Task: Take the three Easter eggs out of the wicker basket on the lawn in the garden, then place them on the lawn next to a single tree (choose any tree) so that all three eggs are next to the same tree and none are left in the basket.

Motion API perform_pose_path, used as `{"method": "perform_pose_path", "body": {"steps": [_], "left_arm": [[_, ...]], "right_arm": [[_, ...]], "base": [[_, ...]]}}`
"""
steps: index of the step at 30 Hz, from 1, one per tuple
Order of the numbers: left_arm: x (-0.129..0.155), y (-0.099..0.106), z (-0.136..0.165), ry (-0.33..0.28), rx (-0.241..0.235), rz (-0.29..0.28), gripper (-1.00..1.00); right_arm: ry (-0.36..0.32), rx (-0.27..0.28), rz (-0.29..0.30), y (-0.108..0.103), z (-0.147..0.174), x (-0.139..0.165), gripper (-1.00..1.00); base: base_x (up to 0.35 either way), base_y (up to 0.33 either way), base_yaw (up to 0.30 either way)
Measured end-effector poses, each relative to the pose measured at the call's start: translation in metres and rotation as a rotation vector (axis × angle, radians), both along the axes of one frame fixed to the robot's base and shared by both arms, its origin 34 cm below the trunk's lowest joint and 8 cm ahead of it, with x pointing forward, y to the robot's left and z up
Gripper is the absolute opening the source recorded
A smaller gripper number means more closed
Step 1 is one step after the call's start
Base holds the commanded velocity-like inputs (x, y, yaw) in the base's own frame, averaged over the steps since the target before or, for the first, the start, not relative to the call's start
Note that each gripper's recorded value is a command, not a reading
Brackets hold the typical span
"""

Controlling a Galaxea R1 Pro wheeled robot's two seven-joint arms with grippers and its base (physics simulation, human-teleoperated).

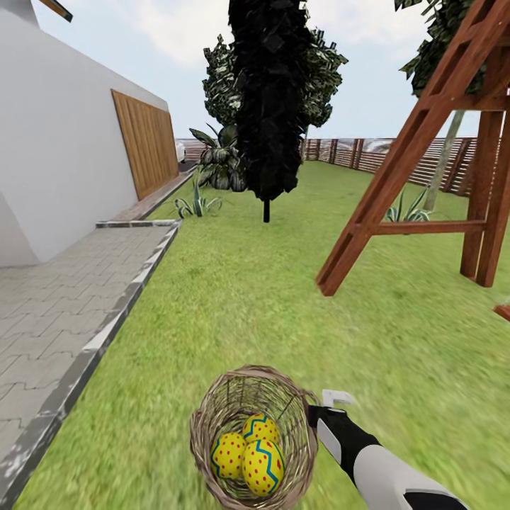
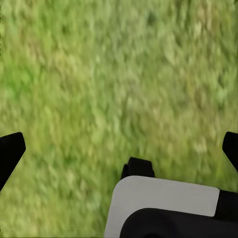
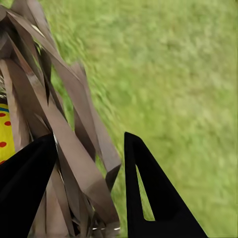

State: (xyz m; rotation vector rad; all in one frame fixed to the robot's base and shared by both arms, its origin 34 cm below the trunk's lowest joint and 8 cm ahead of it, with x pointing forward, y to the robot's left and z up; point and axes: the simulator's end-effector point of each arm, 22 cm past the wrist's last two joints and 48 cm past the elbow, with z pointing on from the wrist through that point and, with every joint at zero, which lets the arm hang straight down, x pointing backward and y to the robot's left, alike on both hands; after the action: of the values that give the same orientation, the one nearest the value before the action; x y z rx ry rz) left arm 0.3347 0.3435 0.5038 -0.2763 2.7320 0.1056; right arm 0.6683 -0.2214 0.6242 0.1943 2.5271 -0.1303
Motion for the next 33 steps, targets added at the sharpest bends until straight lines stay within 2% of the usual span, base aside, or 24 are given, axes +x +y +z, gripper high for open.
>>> {"method": "perform_pose_path", "body": {"steps": [33], "left_arm": [[-0.0002, 0.0003, 0.0000, 0.000, 0.000, 0.000, 1.00]], "right_arm": [[0.006, 0.000, 0.000, 0.0000, -0.0028, -0.0037, -1.00]], "base": [[0.331, 0.144, 0.000]]}}
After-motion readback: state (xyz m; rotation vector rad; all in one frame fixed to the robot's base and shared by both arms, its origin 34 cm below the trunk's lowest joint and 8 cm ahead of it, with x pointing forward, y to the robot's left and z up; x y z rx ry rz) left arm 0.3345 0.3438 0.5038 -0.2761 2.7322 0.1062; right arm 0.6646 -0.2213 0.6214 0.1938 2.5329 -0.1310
